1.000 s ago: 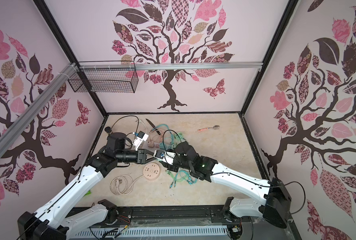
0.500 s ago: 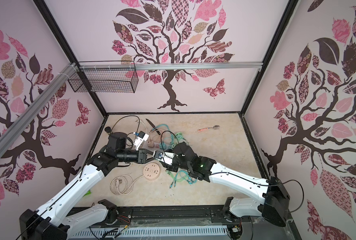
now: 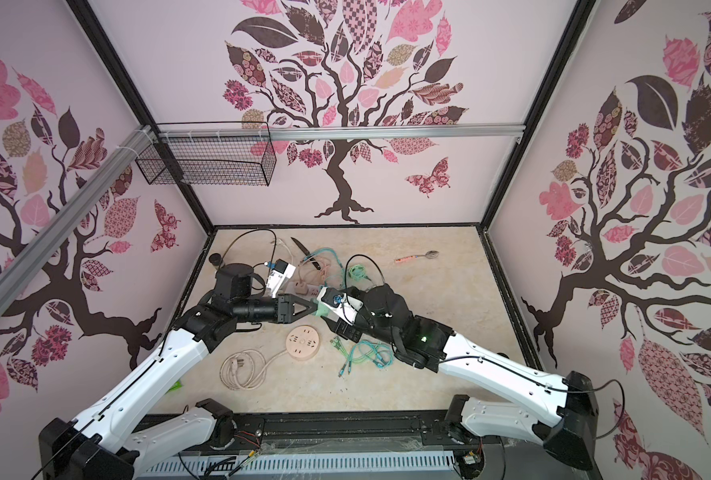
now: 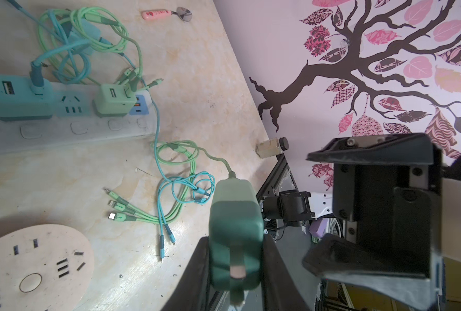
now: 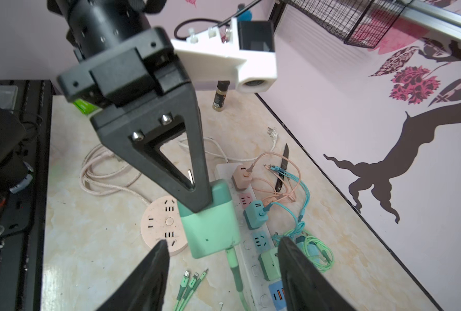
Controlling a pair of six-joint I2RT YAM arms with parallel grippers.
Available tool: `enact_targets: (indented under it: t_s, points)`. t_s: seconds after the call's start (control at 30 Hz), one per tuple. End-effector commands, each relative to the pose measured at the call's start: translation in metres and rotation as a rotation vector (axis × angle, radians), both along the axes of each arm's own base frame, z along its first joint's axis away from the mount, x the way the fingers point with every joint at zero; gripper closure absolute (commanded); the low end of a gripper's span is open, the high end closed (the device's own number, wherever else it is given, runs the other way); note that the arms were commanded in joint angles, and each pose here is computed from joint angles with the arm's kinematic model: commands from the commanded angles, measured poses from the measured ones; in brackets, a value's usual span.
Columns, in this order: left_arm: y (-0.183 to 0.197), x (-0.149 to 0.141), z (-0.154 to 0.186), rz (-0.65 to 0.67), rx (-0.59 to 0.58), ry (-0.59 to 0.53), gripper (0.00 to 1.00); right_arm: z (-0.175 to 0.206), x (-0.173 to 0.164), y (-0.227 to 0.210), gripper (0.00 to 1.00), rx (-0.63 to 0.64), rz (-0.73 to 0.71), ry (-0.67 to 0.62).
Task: Insert plugs into power strip
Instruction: Pick up the plug from the top-center of the table.
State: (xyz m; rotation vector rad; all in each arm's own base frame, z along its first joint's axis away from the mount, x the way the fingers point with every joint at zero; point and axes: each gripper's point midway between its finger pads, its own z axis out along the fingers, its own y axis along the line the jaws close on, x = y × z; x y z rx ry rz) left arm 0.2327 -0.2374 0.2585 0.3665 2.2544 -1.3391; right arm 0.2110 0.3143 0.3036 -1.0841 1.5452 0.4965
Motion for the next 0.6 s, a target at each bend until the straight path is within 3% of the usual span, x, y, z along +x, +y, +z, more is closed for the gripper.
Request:
enact_targets:
  t_s: [0.0,0.23,0.57]
  points:
    - [-0.001,0.012,0.043,0.043,-0.058,-0.140,1.00,0.013,-0.016,-0.012,0.31,0.175,0.004,0.180]
    - [0.002,0.011,0.066,0.063,-0.125,-0.231,1.00,0.026,-0.037,-0.026,0.32,0.535,0.124,0.505]
    - [0.006,-0.010,0.094,0.042,-0.235,-0.330,1.00,0.058,-0.056,-0.017,0.29,0.787,0.339,0.598]
